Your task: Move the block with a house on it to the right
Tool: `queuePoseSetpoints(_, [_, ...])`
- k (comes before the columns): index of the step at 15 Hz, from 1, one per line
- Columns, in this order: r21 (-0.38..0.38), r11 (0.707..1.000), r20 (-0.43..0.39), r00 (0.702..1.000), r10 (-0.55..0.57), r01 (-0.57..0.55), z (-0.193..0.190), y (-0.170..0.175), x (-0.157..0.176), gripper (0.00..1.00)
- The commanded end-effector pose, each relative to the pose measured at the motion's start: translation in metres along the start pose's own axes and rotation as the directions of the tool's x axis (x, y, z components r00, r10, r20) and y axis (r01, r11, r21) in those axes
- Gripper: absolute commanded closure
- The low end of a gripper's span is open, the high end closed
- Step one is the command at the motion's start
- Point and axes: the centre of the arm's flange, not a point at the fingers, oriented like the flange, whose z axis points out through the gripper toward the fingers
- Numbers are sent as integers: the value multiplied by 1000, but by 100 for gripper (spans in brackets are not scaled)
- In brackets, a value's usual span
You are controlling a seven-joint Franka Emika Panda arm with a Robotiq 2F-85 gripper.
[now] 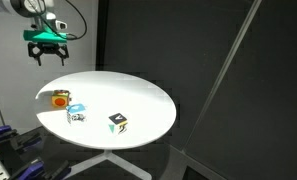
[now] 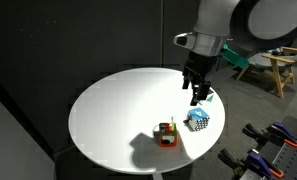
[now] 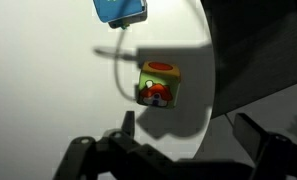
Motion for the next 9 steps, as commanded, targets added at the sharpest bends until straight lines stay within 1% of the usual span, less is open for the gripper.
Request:
queuePoseSetpoints(1, [1, 999, 0, 999, 42, -42, 21, 4, 16, 0])
queuePoseSetpoints(6, [11, 993, 12, 993, 114, -114, 49, -2, 34, 0])
queuePoseSetpoints(9, [-2, 991, 32, 990, 134, -134, 65, -5, 46, 0])
